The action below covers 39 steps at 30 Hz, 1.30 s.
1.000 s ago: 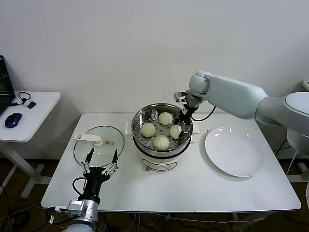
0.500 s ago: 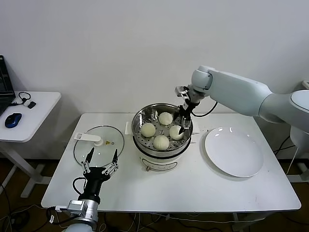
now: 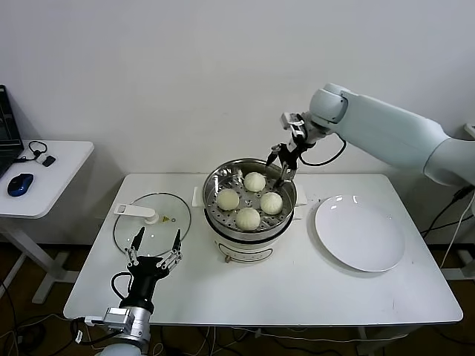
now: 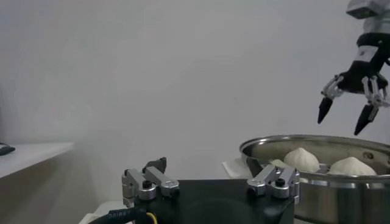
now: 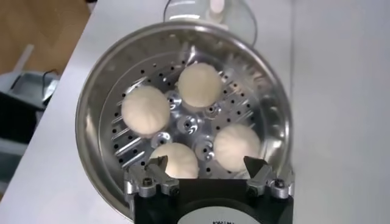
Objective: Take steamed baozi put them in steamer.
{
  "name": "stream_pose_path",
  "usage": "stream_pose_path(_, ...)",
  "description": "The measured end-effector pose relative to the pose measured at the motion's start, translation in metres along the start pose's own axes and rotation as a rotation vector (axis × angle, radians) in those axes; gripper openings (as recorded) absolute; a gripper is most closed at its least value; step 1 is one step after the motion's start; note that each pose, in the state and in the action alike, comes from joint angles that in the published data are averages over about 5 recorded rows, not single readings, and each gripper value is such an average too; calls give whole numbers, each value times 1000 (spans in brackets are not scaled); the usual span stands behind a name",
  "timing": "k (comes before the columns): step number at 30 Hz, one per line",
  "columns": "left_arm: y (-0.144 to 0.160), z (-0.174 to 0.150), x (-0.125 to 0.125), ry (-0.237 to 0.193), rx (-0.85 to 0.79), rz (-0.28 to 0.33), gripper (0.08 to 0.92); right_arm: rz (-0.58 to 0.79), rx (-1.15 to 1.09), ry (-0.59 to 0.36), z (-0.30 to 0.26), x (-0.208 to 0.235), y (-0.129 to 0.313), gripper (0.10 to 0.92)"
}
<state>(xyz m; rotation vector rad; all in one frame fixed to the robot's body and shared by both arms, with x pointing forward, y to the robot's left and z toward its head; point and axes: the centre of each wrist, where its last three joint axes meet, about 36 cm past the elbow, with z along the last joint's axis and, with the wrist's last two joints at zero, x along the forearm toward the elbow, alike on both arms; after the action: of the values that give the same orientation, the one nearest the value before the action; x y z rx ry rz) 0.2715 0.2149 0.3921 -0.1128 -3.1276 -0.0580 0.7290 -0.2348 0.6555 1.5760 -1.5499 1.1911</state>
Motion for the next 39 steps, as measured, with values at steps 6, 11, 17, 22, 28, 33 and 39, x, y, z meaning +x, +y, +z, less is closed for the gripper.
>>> stream_pose_path(6,1,-2,-1,-3,-4,-2,823,79,-11,-86,20,16,15,823)
stream_pose_path(11,1,-2,-1,-3,-6,-1,823,174,-30,-183,44,28,35,823)
stream_pose_path(17,-2,-2,-3,-10,-2,4,823,320,-72,-316,82,29,72,823)
stream_pose_path(22,-4,-2,-2,-13,0,6,823,463,-106,-430,111,18,111,823)
stream_pose_path(28,-5,-2,-1,-13,-4,5,823,654,-155,-586,134,-12,159,823)
stream_pose_path(33,-9,-2,2,-14,-1,7,823,826,-226,-708,153,-43,201,823)
stream_pose_path(39,-14,-2,2,-15,1,11,823,1026,-338,-833,175,-85,258,823)
